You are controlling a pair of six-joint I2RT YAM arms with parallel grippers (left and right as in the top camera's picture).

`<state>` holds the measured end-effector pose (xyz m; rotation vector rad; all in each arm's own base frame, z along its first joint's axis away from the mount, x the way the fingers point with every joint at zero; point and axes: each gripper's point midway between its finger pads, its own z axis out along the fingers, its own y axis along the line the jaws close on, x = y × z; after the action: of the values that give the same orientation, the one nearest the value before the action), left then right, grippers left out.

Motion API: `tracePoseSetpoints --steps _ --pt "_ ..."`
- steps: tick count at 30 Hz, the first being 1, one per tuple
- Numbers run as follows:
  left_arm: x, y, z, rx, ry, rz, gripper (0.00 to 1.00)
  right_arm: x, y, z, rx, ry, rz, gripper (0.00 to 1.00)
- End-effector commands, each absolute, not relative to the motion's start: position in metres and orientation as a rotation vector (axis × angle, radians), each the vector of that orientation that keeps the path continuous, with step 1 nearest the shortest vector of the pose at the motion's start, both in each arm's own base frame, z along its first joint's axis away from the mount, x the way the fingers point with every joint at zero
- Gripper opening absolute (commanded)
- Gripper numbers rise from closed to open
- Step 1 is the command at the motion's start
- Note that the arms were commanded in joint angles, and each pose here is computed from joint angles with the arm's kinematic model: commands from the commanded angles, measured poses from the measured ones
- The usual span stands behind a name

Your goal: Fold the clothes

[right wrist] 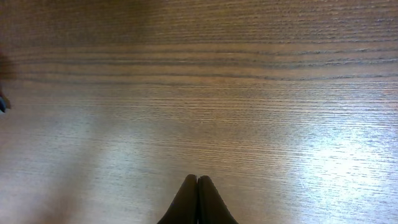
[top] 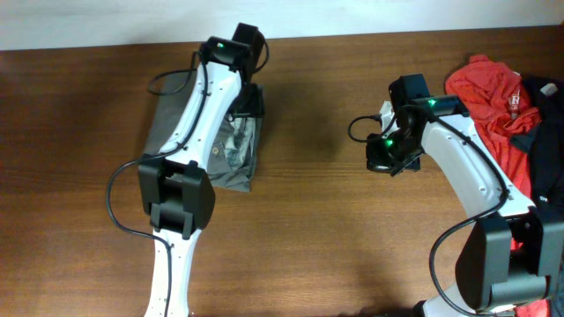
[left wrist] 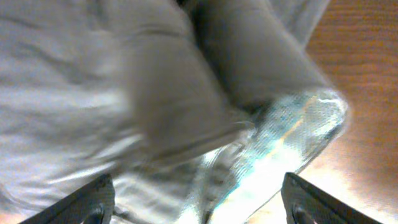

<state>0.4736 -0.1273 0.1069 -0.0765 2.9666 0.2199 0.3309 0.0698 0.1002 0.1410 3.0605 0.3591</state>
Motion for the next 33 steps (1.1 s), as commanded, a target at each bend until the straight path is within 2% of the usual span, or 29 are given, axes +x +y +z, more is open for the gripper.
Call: tracePoseSetpoints --steps 1,2,3,5,6,11,17,26,29,33 --pt "0.489 -0.082 0.15 -0.123 2.875 0.301 0.92 0.334 0.075 0.112 0.102 3.026 0.37 0.04" --pt "0.49 -0.071 0.161 -0.159 2.864 0.292 0.92 0.334 0.075 0.112 0.102 3.026 0.37 0.04" --pt "0.49 -0.062 0.171 -0.192 2.854 0.265 0.84 0.334 0.075 0.112 0.102 3.026 0.371 0.04" --pt "0.491 -0.054 0.178 -0.216 2.858 0.173 0.17 0.334 0.075 0.112 0.102 3.025 0.37 0.04" --pt "0.493 -0.056 0.176 -0.21 2.872 0.088 0.0 0.336 0.075 0.112 0.1 3.019 0.373 0.04" --pt "0.491 -0.063 0.13 -0.077 2.999 -0.007 0.0 0.35 0.084 0.116 0.075 2.953 0.446 0.04" --pt "0.464 -0.099 0.064 0.075 3.202 -0.226 0.0 0.358 0.104 0.126 -0.078 2.874 0.604 0.05" --pt "0.421 -0.104 0.006 0.117 3.387 -0.253 0.01 0.398 0.139 0.159 -0.197 2.598 0.855 0.04" --pt "0.411 -0.111 -0.001 0.16 3.42 -0.246 0.0 0.404 0.14 0.163 -0.204 2.567 0.855 0.04" --pt "0.413 -0.121 0.026 0.238 3.368 -0.255 0.01 0.402 0.151 0.172 -0.237 2.529 0.957 0.04"
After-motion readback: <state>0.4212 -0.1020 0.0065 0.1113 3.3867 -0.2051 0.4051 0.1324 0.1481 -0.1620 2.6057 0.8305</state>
